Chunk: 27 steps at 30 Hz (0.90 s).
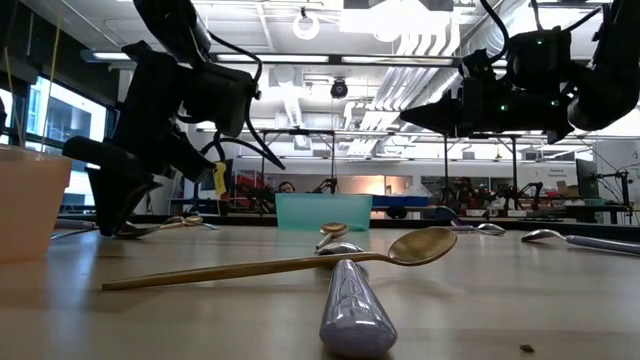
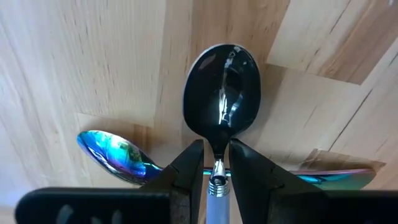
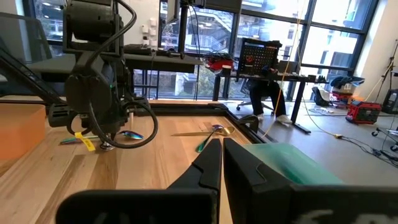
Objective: Sort silverware by color (type)
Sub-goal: Put the purple spoon into the orange bin
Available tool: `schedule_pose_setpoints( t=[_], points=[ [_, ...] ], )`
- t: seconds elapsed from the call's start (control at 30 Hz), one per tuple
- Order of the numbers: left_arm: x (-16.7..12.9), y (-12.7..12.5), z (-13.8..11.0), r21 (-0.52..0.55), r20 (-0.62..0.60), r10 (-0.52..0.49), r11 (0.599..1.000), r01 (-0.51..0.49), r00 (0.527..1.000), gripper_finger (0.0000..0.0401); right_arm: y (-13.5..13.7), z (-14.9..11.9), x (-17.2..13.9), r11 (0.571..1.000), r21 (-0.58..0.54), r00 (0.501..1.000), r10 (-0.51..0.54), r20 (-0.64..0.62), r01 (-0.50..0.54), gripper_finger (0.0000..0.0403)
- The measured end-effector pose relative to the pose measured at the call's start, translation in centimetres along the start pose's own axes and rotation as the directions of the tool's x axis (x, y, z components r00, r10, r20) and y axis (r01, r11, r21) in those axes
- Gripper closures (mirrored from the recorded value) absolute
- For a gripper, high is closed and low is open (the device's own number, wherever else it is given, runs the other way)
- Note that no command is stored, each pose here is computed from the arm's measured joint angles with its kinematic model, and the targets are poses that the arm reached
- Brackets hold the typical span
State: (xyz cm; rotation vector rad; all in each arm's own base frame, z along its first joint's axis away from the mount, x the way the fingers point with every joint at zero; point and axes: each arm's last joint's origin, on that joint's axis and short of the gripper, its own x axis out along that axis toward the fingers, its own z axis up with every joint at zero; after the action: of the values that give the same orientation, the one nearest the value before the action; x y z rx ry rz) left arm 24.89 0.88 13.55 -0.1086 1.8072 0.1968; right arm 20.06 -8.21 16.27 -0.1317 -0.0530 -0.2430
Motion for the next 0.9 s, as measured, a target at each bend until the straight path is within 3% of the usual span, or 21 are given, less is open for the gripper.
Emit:
schedule_pose_setpoints(
  t=[0.37,0.53,0.9],
  points=[
    [0.0,0.0,0.0,0.019,0.0,-0.001,1.0,0.001,1.0,0.0393,0.0,0.0,0.0,1.0,0.0,1.0,-0.001,0.0,0.001,0.0403],
    [-0.3,0.0,0.1,0.016,-0.001,-0.001,1.0,0.001,1.0,0.0394,0.0,0.0,0.0,1.0,0.0,1.0,-0.001,0.0,0.001,0.0403],
    [-5.3,-0.8,1.1,-0.058,0.004,-0.047,0.997,0.048,0.999,0.0398,0.0,0.0,0.0,1.0,0.0,1.0,-0.001,-0.001,0.001,0.0403]
  ],
)
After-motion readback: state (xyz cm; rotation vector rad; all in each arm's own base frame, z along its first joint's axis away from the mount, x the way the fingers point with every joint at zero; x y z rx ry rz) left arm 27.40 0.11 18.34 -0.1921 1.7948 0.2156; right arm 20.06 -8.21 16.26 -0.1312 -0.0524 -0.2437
